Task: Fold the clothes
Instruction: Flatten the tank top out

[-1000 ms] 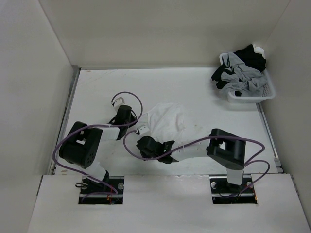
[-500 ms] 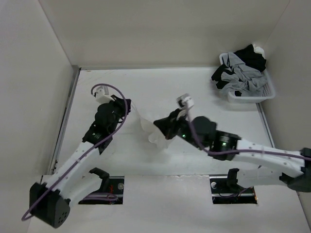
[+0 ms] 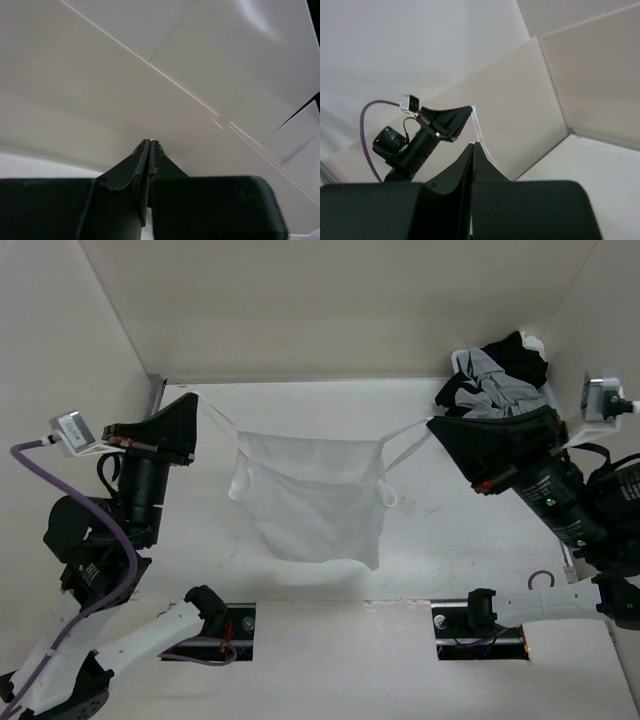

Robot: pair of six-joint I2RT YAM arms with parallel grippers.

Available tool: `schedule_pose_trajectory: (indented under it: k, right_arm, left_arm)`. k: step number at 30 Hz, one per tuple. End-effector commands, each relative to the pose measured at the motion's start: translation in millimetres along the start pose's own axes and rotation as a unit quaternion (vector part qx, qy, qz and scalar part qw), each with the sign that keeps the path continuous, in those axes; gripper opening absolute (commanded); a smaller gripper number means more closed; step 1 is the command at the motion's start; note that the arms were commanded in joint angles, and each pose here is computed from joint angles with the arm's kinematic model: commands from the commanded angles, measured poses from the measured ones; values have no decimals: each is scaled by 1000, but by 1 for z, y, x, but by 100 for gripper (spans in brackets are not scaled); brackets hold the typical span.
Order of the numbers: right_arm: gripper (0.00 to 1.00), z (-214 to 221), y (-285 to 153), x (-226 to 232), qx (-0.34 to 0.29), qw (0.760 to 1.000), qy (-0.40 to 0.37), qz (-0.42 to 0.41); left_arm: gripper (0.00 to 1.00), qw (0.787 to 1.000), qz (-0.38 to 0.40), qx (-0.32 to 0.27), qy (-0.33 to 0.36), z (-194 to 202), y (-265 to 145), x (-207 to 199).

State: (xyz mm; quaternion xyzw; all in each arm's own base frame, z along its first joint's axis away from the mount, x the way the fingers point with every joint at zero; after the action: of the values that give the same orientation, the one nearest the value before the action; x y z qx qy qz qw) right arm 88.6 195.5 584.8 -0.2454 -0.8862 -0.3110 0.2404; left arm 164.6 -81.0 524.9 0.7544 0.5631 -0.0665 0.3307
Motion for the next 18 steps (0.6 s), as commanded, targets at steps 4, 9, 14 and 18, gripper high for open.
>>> schedule_pose_trajectory:
  k: [4, 9, 14, 18]
  right_arm:
    - [0, -4, -9, -7, 0, 1000, -6, 28]
    - [0, 23, -1, -38, 0, 995, -42, 93]
    - [0, 47, 29, -134, 5, 980, -71, 187]
    - [0, 55, 66, -263, 31, 963, -32, 266]
  left_arm:
    - [0, 999, -20, -3, 46, -8, -3, 5]
    - [0, 992, -44, 66, 100, 70, 19, 17]
    - [0, 973, -117, 156, 125, 170, 55, 72]
    - [0, 958, -177, 193, 121, 223, 117, 127]
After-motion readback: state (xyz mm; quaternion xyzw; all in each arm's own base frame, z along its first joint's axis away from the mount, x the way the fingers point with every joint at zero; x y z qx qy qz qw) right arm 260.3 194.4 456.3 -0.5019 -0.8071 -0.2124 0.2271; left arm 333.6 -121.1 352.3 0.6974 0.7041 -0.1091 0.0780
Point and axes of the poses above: each gripper's point midway between its finger pads, its own y axis out along the fingers, its own x axis along the line the jaws close on, z = x × y, the point moved 4 cm from there along -y, back along the fingers, and after that the axes turned 12 degrees about y, right-handed, at the moved point
